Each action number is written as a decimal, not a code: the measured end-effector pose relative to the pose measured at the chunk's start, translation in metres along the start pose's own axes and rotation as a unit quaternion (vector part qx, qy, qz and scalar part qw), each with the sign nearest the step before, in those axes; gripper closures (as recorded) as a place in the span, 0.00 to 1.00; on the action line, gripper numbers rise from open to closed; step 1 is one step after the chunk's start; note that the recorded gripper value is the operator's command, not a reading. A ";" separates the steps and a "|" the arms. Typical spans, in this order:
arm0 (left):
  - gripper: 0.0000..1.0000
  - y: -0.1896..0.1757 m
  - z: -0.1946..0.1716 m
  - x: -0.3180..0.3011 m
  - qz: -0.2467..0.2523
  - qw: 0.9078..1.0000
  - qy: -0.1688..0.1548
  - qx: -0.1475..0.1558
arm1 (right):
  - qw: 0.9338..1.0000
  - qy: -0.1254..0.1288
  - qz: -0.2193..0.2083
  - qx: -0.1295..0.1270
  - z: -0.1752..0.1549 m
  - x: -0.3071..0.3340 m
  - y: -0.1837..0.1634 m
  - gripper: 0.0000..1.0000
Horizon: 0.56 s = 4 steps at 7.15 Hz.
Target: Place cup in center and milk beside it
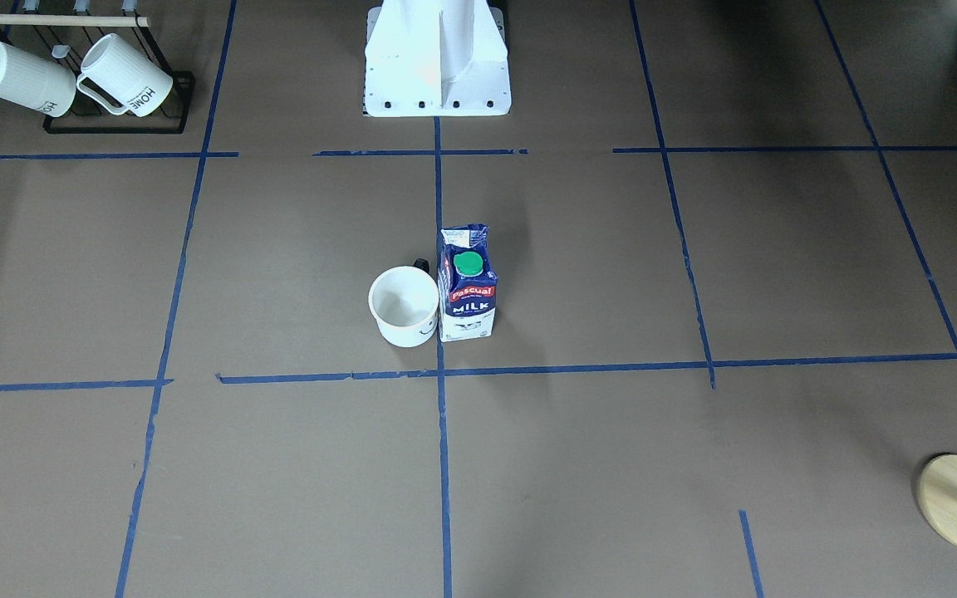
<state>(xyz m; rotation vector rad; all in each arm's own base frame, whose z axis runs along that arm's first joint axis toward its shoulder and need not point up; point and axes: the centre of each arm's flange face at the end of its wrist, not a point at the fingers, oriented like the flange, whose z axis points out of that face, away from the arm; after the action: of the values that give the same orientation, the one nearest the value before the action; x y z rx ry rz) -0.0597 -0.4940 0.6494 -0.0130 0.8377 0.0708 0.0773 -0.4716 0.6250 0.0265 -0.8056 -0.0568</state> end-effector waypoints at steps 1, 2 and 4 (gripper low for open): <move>0.00 0.001 -0.002 -0.002 -0.003 1.000 0.000 0.002 | 1.000 0.001 0.004 -0.004 0.003 0.004 0.001 0.00; 0.00 0.001 -0.003 -0.002 -0.004 1.000 0.000 0.003 | 1.000 0.003 0.007 -0.007 0.007 0.008 0.002 0.00; 0.00 0.001 -0.005 -0.001 -0.003 1.000 0.000 0.004 | 1.000 0.004 0.014 -0.012 0.012 0.014 0.004 0.00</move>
<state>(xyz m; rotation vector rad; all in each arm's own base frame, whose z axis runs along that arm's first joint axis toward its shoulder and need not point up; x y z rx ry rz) -0.0643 -0.4931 0.6473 -0.0084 0.8372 0.0615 0.0786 -0.4689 0.6430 -0.0081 -0.7971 -0.0401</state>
